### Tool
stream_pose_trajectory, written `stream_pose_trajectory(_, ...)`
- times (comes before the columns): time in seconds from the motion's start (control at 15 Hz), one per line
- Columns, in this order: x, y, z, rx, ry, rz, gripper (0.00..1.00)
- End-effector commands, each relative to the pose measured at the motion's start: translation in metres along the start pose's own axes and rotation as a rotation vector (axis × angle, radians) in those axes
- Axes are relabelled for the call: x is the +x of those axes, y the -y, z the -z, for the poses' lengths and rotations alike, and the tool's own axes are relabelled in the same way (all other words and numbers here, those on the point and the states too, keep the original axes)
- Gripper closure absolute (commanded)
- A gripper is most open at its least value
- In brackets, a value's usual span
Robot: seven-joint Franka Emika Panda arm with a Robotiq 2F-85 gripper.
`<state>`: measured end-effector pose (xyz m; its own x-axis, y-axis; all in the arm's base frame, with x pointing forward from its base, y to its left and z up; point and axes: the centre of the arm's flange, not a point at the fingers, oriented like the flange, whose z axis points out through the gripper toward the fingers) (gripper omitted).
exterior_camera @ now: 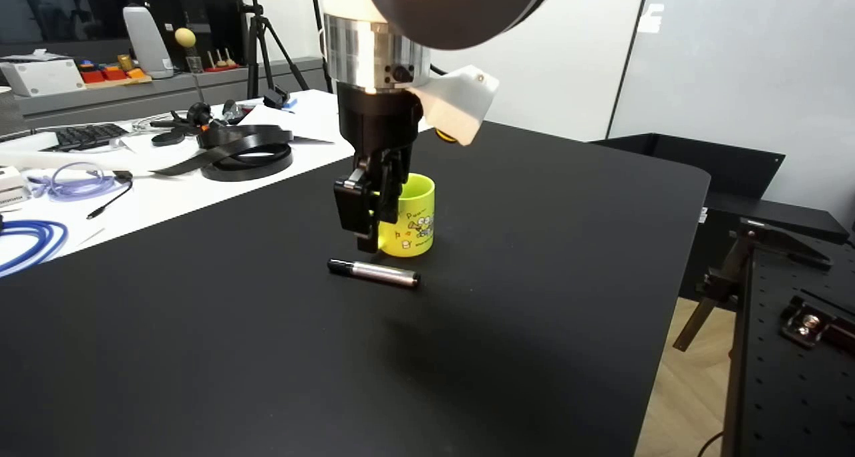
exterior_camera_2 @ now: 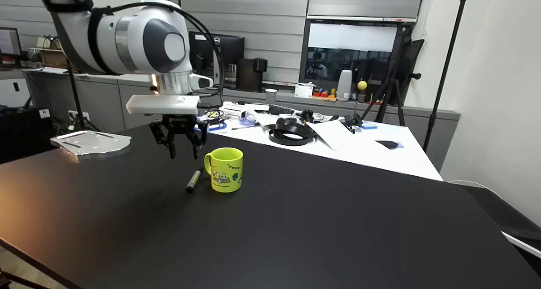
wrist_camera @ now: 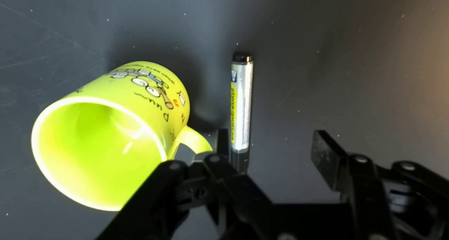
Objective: Remove the marker from the mug cup and put it on the table
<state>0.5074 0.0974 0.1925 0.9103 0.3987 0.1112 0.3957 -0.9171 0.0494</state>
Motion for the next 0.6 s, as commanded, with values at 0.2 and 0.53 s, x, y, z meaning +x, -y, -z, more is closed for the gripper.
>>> stream_pose_trajectory(0.2, -0.004, -0.003, 0.014, -0.007, 0.115, -0.023, 0.0)
stream_pose_trajectory(0.53, -0.01, -0.012, 0.028, -0.011, 0.2, -0.049, 0.0)
